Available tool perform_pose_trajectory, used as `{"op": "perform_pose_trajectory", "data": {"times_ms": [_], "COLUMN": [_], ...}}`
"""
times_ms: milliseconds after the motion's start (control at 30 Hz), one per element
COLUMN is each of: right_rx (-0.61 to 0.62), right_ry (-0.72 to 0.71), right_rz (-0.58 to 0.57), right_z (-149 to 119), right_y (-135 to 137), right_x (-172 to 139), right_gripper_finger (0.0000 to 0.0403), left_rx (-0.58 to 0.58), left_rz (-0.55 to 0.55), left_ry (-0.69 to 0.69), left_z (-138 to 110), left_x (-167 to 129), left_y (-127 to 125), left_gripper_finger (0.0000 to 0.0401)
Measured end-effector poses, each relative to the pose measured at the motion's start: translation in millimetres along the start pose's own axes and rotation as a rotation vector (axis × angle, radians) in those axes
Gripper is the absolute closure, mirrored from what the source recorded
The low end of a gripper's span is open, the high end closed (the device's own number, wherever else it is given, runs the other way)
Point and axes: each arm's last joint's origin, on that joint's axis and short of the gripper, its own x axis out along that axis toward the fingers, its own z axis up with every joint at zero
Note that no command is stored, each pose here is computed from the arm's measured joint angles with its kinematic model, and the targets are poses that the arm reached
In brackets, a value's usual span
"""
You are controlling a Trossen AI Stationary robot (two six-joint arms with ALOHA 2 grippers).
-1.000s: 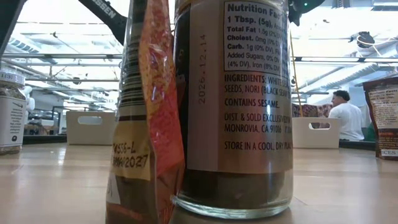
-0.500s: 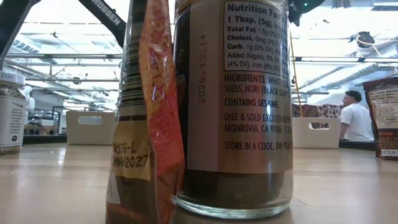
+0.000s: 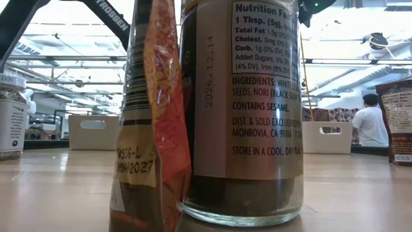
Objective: Sort spices by type
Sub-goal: Put the white seasoning bottle into the left white bin
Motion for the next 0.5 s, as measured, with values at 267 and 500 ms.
{"op": "perform_pose_trajectory", "data": {"times_ms": [267,500], "right_rx": [-0.001,0.002], "right_ry": [0.002,0.022], "right_rz": [0.000,-0.002], "right_z": [-0.2,-2.1], "right_y": [0.0,-0.1], "right_x": [0.0,-0.2], "right_gripper_finger": [0.0403,0.0403], "left_rx": [0.158,0.154], "left_rz": [-0.003,0.007], "left_ry": [0.001,0.009], "left_z": [0.4,0.1], "left_x": [0.4,0.4], "left_y": [-0.9,-0.6], "left_gripper_finger": [0.0164,0.0166]}}
